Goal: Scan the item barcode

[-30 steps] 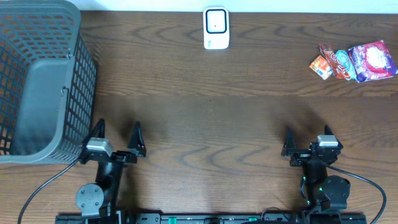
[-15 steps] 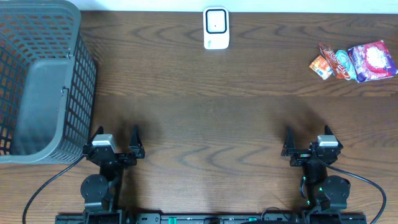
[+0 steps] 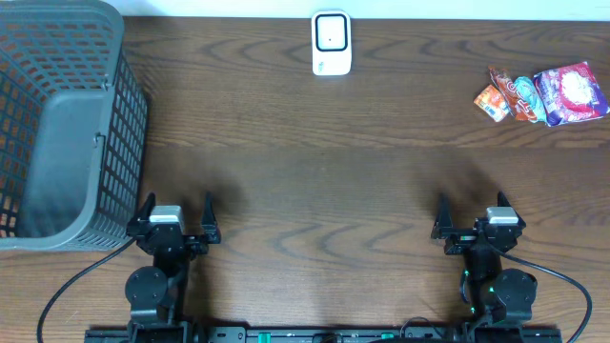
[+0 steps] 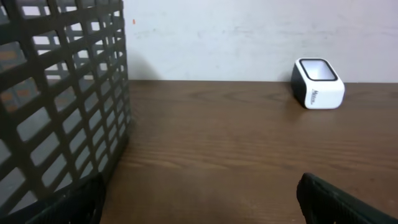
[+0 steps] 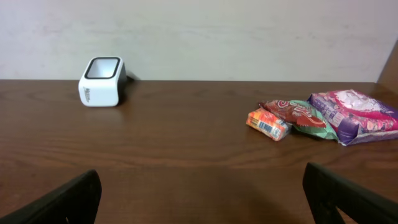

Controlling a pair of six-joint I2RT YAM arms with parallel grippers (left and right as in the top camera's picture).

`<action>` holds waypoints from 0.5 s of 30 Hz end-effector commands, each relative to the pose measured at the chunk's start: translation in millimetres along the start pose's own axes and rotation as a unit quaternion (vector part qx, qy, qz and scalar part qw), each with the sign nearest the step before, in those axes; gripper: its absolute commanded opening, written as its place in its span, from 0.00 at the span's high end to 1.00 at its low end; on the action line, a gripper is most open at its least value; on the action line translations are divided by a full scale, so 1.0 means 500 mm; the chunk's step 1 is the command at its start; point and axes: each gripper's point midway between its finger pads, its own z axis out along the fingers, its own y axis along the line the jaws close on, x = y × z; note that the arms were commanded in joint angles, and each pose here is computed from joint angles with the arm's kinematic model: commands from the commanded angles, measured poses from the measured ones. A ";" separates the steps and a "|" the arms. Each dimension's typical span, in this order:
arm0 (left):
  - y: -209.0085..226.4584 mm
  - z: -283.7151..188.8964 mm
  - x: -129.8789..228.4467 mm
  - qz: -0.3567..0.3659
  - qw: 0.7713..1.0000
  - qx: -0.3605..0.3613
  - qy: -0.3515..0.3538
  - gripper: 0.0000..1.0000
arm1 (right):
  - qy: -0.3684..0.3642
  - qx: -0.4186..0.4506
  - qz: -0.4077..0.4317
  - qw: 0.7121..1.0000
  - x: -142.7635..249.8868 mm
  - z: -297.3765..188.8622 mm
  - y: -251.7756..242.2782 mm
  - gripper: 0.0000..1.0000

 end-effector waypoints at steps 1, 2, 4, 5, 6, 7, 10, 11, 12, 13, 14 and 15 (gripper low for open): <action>-0.003 0.001 0.031 0.009 1.000 0.002 0.024 0.02 | 0.000 0.005 0.000 1.000 0.001 0.000 -0.004 0.01; -0.003 0.001 0.031 0.009 1.000 0.002 0.024 0.02 | 0.000 0.005 0.000 1.000 0.001 0.000 -0.004 0.01; -0.003 0.001 0.031 0.009 1.000 0.002 0.024 0.02 | 0.000 0.005 0.000 1.000 0.001 0.000 -0.004 0.01; -0.003 0.001 0.031 0.009 1.000 0.003 0.024 0.02 | 0.000 0.005 0.000 1.000 0.001 0.000 -0.004 0.01; -0.003 0.001 0.031 0.009 1.000 0.003 0.024 0.02 | 0.000 0.005 0.000 1.000 0.001 0.000 -0.004 0.01; -0.003 0.001 0.031 0.009 1.000 0.003 0.024 0.02 | 0.000 0.005 0.000 1.000 0.001 0.000 -0.005 0.01; -0.003 0.001 0.029 0.009 1.000 0.003 0.022 0.02 | 0.000 0.005 0.000 1.000 0.001 0.000 -0.004 0.01; -0.003 0.001 0.029 0.009 1.000 0.003 0.022 0.02 | 0.000 0.005 0.000 1.000 0.001 0.000 -0.004 0.01; -0.003 0.001 0.029 0.009 1.000 0.003 0.022 0.02 | 0.000 0.005 0.000 1.000 0.001 0.000 -0.004 0.01; -0.003 0.001 0.029 0.009 1.000 0.003 0.022 0.02 | 0.000 0.005 0.000 1.000 0.001 0.000 -0.004 0.01; -0.003 0.001 0.029 0.009 1.000 0.003 0.022 0.02 | 0.000 0.005 0.000 1.000 0.001 0.000 -0.004 0.01; -0.003 0.001 0.029 0.009 1.000 0.003 0.022 0.02 | 0.000 0.005 0.000 1.000 0.001 0.000 -0.004 0.01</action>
